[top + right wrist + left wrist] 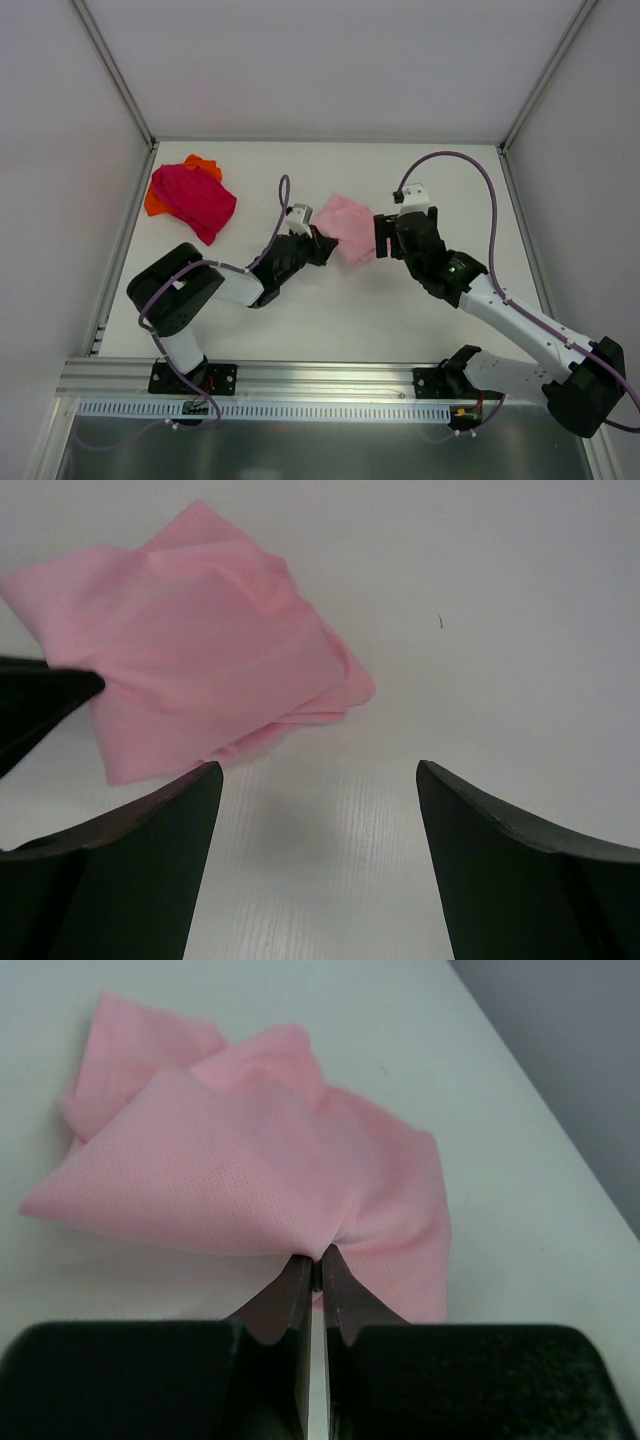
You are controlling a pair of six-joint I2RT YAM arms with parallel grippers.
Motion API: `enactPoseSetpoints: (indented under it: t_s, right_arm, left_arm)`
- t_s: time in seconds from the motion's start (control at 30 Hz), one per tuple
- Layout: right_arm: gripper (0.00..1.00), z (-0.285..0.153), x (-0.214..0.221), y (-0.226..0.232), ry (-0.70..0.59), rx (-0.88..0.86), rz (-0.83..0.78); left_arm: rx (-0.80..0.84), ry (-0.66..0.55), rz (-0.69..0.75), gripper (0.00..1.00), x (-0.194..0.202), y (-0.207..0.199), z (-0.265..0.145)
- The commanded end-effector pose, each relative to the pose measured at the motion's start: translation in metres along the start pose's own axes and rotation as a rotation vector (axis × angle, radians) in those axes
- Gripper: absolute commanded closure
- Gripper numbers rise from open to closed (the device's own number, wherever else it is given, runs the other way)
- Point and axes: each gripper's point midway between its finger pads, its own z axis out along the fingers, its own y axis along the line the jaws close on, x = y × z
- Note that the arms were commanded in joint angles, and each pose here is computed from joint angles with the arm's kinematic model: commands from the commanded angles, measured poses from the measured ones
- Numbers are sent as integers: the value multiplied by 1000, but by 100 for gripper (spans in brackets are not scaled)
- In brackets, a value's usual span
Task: Fold and stack the t-shirts
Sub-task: Put the neatly folded tshirt into the corner of the board with the left arm
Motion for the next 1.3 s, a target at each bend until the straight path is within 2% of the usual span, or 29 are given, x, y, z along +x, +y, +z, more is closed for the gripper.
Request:
enactPoseSetpoints:
  t_s: [0.0, 0.07, 0.17, 0.5, 0.6, 0.73, 0.83, 1.03, 1.27]
  right_arm:
    - [17, -9, -21, 2, -56, -29, 46]
    - [17, -10, -20, 1, -61, -31, 49]
    - [17, -15, -23, 1, -78, -43, 60]
    - [17, -23, -27, -4, -96, -46, 70]
    - [17, -23, -28, -3, -96, -47, 70]
    - [17, -24, -27, -2, -96, -54, 71]
    - [17, -25, -27, -2, -99, -58, 73]
    - [17, -26, -27, -2, -100, -66, 74]
    - [17, -29, -30, -1, -110, -79, 81]
  left_arm:
    - [-69, -90, 102, 100, -65, 2, 12]
    - [-69, -105, 90, 100, -85, 1, 14]
    - [-90, -88, 88, 100, -86, 5, 13]
    - [-208, -31, 82, 100, -58, 45, 1]
    - [-282, -10, 76, 100, -62, 65, 3]
    - [-391, 74, 19, 100, -61, 107, 8]
    - [-419, 94, -23, 100, -61, 121, 8]
    - [-482, 130, -56, 100, -79, 145, 12]
    - [-531, 125, -67, 100, -123, 167, 8]
